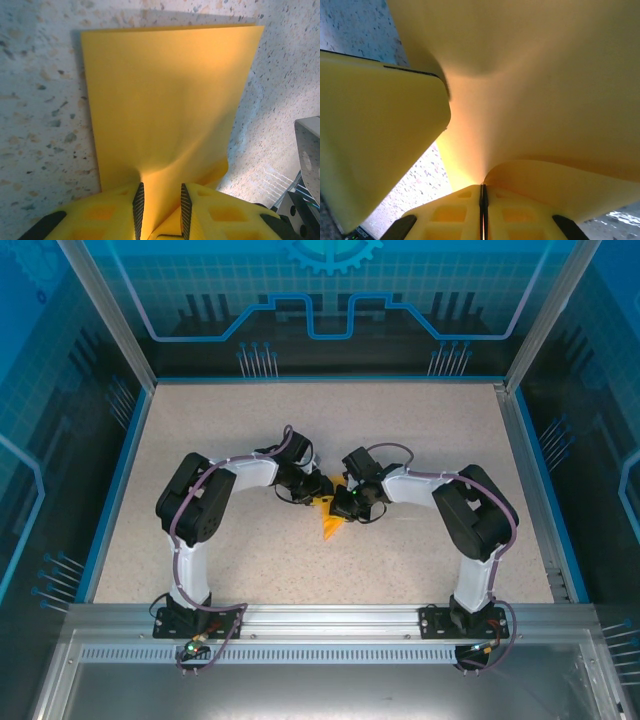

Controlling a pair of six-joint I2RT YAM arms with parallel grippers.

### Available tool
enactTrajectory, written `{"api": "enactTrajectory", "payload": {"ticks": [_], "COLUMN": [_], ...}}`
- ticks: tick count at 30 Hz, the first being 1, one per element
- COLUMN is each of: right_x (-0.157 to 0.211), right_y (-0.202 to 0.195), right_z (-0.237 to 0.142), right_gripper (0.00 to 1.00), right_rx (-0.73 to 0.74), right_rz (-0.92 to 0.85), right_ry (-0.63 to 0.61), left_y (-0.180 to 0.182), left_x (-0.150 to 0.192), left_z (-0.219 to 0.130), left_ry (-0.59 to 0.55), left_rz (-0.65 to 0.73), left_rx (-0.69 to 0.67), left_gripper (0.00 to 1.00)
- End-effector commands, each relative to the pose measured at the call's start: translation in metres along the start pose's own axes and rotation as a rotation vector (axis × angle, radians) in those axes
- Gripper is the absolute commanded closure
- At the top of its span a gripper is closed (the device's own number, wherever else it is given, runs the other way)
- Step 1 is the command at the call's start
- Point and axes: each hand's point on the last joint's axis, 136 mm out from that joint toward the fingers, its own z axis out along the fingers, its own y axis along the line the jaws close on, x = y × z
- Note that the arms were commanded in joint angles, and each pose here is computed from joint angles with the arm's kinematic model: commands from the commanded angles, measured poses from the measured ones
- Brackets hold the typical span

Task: Fold a paper plane with a square sheet of paper (pick it up from the middle)
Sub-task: Third fold the triangle at the center of the table.

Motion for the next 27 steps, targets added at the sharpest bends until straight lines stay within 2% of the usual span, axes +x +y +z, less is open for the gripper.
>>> {"api": "enactTrajectory", "payload": {"ticks": [1, 18, 27], "right_x": [0.002, 0.009, 0.01], "right_y": [0.002, -0.016, -0.024], "right_z": [0.008, 0.015, 0.019], "right_gripper": [0.9, 0.87, 0.77], "right_rx": [0.006, 0.071, 0.093], "right_rz": [-0.034, -0.039, -0.032], "right_ry": [0.004, 0.038, 0.04], "left_y": [0.007, 0.002, -0.02], "left_x": [0.003, 0.001, -0.009], "left_z": [0.005, 0.0, -0.021], "left_ry": [0.019, 0.01, -0.042], "left_rz": [-0.001, 0.005, 0.023], "left_rx": [-0.029, -0.022, 0.004], "left_gripper": [0.71, 0.71, 0.71]}}
